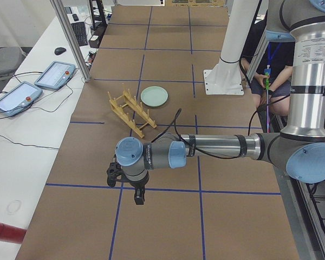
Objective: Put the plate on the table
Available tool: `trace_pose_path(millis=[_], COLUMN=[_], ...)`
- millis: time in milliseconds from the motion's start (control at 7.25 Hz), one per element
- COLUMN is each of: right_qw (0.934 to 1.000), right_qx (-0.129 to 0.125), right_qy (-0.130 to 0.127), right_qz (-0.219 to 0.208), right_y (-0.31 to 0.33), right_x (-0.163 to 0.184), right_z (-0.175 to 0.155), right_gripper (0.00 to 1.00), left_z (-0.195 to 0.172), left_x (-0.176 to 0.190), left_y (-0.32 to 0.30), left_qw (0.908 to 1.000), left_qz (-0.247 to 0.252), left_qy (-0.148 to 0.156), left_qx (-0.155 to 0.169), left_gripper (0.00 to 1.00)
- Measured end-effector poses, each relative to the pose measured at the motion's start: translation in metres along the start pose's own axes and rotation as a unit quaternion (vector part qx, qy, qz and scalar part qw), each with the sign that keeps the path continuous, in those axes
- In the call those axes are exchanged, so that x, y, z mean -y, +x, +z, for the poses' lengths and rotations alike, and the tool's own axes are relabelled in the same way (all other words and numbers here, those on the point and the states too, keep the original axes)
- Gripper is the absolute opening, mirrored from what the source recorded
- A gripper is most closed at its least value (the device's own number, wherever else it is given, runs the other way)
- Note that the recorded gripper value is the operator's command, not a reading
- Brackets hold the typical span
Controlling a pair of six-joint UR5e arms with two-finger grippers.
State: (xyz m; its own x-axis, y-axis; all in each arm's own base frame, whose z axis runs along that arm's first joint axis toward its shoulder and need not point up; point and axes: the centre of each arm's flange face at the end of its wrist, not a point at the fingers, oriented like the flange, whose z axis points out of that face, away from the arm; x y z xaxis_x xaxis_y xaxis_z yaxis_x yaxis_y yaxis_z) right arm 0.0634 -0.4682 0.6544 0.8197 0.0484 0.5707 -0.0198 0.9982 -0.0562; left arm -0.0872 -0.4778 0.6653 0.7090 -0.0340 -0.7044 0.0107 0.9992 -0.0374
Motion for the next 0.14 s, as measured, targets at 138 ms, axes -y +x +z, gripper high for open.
trace_pose_path(millis=[138], right_qw=[1.0], right_qx=[0.0], right_qy=[0.0], right_qz=[0.0], right_y=[0.0], right_x=[0.0], right_z=[0.0], right_gripper=[1.0], left_z=[-0.0003], left_x=[0.0002], left_y=[0.0003], left_qw=[1.0], left_qz=[0.0], left_qy=[0.0], left_qx=[0.0], left_gripper=[1.0])
